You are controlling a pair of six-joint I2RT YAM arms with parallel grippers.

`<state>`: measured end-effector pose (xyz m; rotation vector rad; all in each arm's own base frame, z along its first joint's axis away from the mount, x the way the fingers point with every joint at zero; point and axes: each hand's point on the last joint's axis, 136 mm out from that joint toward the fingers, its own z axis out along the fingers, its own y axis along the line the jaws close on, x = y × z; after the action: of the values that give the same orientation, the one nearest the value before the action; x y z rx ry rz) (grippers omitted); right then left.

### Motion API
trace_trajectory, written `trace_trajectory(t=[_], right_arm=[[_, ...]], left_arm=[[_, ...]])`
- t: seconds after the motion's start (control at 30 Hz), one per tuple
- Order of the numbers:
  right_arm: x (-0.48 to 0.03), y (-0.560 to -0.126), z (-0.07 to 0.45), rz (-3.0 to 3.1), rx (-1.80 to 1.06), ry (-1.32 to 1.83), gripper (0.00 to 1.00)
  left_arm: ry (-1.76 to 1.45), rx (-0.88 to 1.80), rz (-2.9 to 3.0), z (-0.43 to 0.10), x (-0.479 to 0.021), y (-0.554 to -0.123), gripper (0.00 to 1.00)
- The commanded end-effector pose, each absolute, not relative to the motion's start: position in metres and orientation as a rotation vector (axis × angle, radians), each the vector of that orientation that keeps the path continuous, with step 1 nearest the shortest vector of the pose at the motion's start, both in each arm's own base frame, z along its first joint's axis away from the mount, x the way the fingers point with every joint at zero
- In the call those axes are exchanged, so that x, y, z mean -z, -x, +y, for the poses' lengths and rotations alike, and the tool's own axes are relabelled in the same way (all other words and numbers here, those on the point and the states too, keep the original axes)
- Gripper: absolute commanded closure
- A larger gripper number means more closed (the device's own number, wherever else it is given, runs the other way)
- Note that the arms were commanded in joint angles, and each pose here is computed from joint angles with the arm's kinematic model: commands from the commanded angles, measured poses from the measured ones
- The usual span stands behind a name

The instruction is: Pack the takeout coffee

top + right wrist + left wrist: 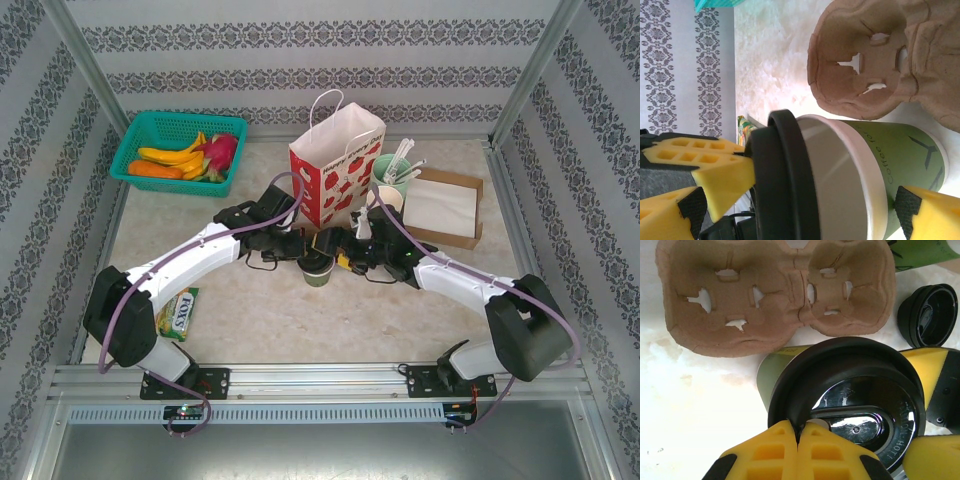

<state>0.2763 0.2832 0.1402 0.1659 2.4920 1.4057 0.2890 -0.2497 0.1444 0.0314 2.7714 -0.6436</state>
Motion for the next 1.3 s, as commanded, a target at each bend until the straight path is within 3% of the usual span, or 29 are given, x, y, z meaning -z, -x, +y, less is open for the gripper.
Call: trace_trajectory(t=[0.0, 0.6, 0.93, 1.07, 1.27], right_arm=[[-0.154, -0.276, 0.295, 2.458, -1.453, -0.085, 0.02], [-0.157, -0.275, 0.295, 2.461, -1.436, -0.065, 0.02], [-0.156, -0.270, 0.256, 2.482, -1.239, -0.054, 0.03], [-0.147, -0.263, 0.243, 2.551, -1.178, -0.064, 0.10], [-0.136, -0.259, 0.239, 2.596, -1.165, -0.112, 0.34]], left_arm=[[-0.071, 0.619, 2.809, -0.254, -0.138, -0.282, 1.00], [-0.137, 0.448, 2.905, -0.253, -0.111, -0.270, 1.00], [-0.129, 0.396, 2.898, -0.251, -0.117, -0.274, 1.00], [-0.130, 0.391, 2.897, -0.252, -0.118, -0.274, 1.00], [-0.139, 0.376, 2.900, -0.252, -0.120, -0.276, 1.00]])
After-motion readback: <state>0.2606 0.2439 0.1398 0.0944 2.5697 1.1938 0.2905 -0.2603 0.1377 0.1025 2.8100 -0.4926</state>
